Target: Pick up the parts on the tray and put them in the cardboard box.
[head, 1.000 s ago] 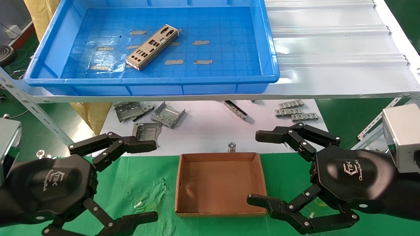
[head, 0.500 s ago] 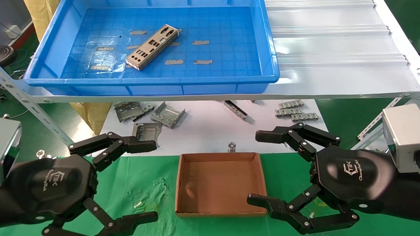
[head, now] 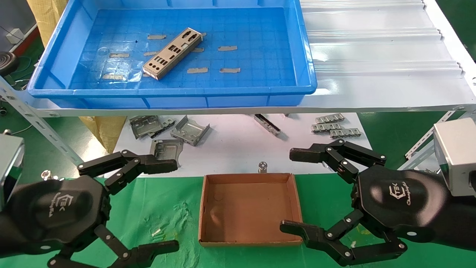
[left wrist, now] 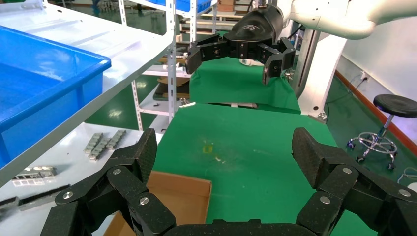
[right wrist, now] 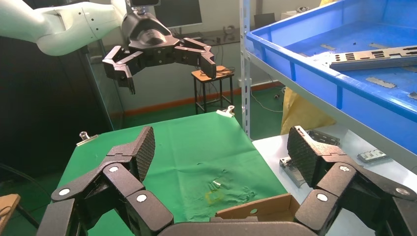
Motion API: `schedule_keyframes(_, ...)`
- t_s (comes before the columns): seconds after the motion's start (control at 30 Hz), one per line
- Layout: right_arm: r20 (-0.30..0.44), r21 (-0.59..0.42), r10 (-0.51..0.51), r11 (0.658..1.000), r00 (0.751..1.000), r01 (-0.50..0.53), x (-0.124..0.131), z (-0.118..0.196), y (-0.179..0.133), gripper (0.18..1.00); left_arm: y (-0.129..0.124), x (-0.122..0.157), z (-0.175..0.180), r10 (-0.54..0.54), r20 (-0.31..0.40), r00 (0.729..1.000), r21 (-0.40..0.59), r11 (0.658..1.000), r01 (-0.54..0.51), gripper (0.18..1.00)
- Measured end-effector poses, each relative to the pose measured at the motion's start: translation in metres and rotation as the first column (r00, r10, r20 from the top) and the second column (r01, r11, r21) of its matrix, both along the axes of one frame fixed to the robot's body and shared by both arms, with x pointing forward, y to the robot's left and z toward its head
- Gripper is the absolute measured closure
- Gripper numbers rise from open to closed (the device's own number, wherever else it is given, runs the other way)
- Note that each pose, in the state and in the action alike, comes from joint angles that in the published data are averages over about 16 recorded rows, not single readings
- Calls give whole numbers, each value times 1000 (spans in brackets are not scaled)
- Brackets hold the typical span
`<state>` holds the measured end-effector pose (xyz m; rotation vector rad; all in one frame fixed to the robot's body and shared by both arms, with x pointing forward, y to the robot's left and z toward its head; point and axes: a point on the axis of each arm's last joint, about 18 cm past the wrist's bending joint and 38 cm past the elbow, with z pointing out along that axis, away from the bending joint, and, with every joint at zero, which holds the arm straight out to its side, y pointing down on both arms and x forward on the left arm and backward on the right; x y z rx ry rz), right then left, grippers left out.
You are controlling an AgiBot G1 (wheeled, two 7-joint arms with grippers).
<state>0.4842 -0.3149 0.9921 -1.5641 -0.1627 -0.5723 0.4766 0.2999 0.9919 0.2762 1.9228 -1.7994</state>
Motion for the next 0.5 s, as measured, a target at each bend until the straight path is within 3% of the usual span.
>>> schedule_keyframes(0.5, 0, 0, 0, 1000, 1000, 0, 0, 0, 0, 179, 0, 0, 0, 0, 0, 1000, 0, 1000, 0, 184)
